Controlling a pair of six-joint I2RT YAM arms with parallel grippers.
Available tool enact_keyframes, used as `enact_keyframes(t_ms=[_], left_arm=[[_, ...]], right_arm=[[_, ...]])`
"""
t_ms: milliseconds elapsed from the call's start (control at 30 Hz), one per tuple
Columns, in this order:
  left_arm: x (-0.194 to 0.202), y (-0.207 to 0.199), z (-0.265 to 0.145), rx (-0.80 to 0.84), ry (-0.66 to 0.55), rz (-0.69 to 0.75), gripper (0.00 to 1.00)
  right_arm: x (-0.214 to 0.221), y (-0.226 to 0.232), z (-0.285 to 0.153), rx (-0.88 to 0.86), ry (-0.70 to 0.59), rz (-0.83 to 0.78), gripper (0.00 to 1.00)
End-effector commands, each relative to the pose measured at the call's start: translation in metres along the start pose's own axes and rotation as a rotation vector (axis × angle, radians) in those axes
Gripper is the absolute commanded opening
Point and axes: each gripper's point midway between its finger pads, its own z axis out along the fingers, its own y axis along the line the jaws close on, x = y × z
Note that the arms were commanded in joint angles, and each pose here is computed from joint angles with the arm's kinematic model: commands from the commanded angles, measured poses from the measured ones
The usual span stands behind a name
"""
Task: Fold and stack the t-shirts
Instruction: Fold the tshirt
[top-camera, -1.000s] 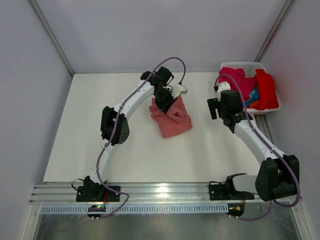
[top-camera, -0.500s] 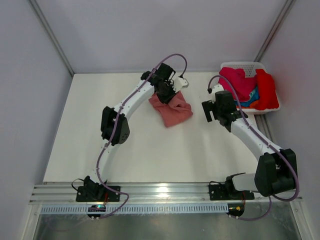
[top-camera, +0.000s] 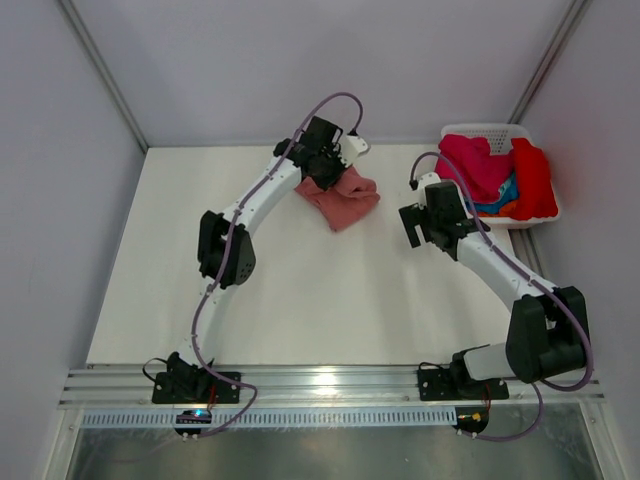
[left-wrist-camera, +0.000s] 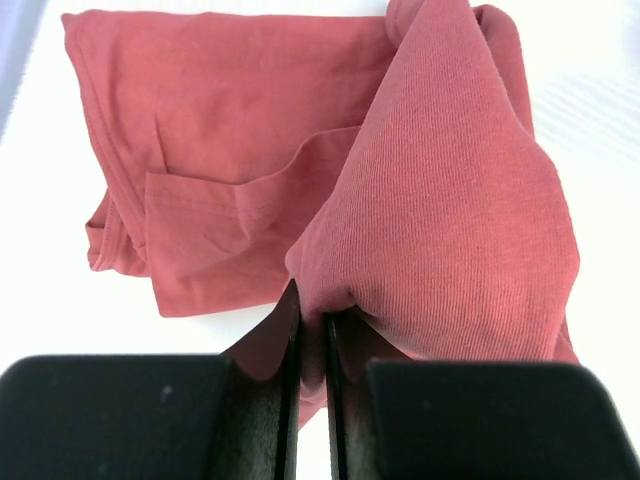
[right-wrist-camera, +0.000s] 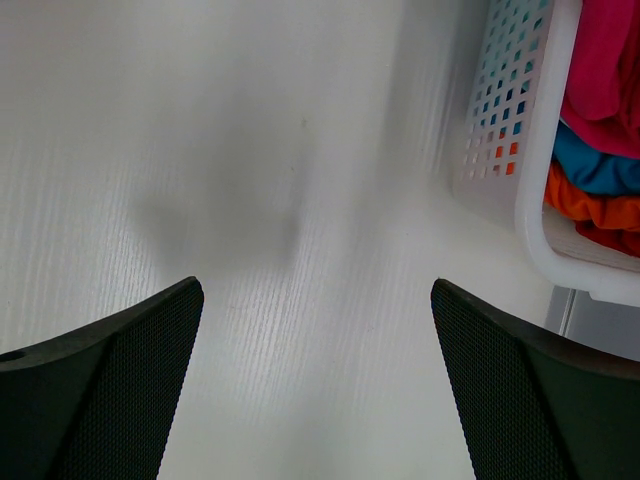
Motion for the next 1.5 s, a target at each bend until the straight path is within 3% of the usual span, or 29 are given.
enact_keyframes(t_ms=[0, 267, 400, 567, 667, 800, 967, 1233, 1467], left_arm=[[-0.048, 0.051, -0.031, -0.139, -0.198, -0.069, 0.00], [-0.056, 0.098, -0.037, -0.221, -0.307, -0.186, 0.00], [-0.054, 0.095, -0.037, -0.177, -0.315, -0.210, 0.00], [-0.046, 0.033, -0.035, 0.142, -0.290, -0.197, 0.00], [-0.019, -0.007, -0.034, 0.266, -0.174, -0.144, 0.00], [0.019, -0.073, -0.037, 0.440, -0.011, 0.056, 0.00], [0.047, -0.133, -0.052, 0.611, 0.129, 0.115, 0.00], [0.035, -0.210, -0.072, 0.748, 0.160, 0.192, 0.00], [0.042, -0.281, -0.131, 0.968, 0.221, 0.250, 0.00]], right_arm=[[-0.019, 0.002, 0.001, -0.012, -0.038, 0.017, 0.99], [-0.014, 0.005, 0.007, -0.016, -0.014, 0.011, 0.99], [-0.013, 0.007, 0.009, -0.022, -0.005, 0.005, 0.99], [-0.015, 0.007, 0.008, -0.023, -0.011, 0.000, 0.99], [-0.020, 0.006, 0.005, -0.018, -0.025, 0.002, 0.99], [-0.028, 0.002, -0.001, -0.002, -0.054, 0.010, 0.99], [-0.039, -0.007, -0.010, 0.039, -0.094, 0.013, 0.99], [-0.048, -0.030, -0.019, 0.181, -0.113, 0.003, 0.99], [-0.054, -0.069, -0.033, 0.398, -0.120, 0.003, 0.99]])
